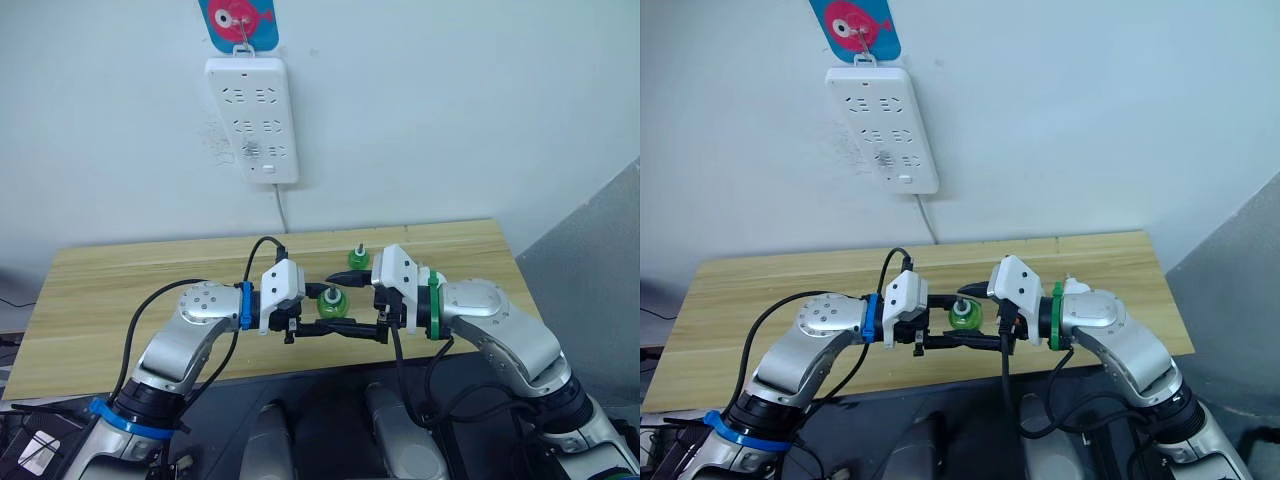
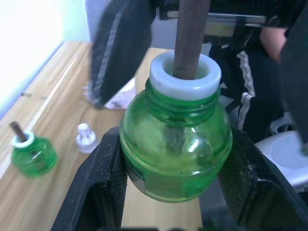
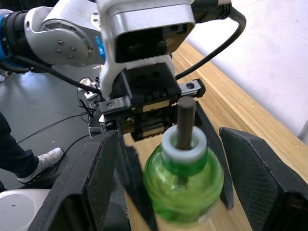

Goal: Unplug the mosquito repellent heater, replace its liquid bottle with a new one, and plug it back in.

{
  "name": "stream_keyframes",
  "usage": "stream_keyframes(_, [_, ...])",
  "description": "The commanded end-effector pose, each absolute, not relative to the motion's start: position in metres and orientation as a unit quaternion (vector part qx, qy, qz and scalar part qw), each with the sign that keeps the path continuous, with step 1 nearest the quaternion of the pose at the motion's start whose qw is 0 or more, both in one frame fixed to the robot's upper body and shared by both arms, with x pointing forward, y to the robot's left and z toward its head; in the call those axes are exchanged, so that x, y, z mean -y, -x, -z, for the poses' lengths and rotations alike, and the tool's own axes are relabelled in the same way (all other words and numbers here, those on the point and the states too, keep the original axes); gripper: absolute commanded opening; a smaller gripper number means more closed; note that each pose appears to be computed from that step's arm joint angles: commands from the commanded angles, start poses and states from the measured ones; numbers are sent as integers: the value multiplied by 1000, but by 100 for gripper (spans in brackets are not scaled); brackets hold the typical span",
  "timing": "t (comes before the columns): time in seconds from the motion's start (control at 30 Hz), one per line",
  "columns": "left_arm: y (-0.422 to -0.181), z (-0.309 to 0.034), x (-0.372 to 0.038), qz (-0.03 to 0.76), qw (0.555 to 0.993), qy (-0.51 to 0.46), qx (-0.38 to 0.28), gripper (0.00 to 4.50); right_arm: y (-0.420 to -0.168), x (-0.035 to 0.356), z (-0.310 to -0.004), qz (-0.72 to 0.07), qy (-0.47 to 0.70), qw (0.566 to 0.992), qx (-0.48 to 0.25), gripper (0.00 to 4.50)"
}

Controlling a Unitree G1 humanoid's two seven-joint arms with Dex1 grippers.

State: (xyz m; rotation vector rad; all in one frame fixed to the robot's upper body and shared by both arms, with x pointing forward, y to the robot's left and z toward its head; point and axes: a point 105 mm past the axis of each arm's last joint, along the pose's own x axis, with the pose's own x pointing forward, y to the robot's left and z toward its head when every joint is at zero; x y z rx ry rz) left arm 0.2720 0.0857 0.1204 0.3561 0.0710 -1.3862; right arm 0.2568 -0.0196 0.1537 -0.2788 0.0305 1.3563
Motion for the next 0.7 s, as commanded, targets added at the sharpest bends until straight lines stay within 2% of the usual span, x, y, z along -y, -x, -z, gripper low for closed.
stream_keyframes(0.03, [-268,-126,-82,640,749,-172,-16,223,-256,21,-159,-626,138,767,5,255])
stream_keyframes(0.2, [-269,-126,-85,634,755,-168,-16,223,-258,23,-157,-627,172,760,25,80])
stream_keyframes(0.5, [-271,-126,-86,622,766,-157,-19,223,-267,22,-171,-622,172,762,50,80])
stream_keyframes(0.57, [-275,-124,-89,615,771,-161,-20,296,-267,24,-174,-621,170,763,53,80])
stream_keyframes(0.7, [-283,-117,-96,590,790,-163,-32,416,-267,30,-183,-614,159,771,61,80])
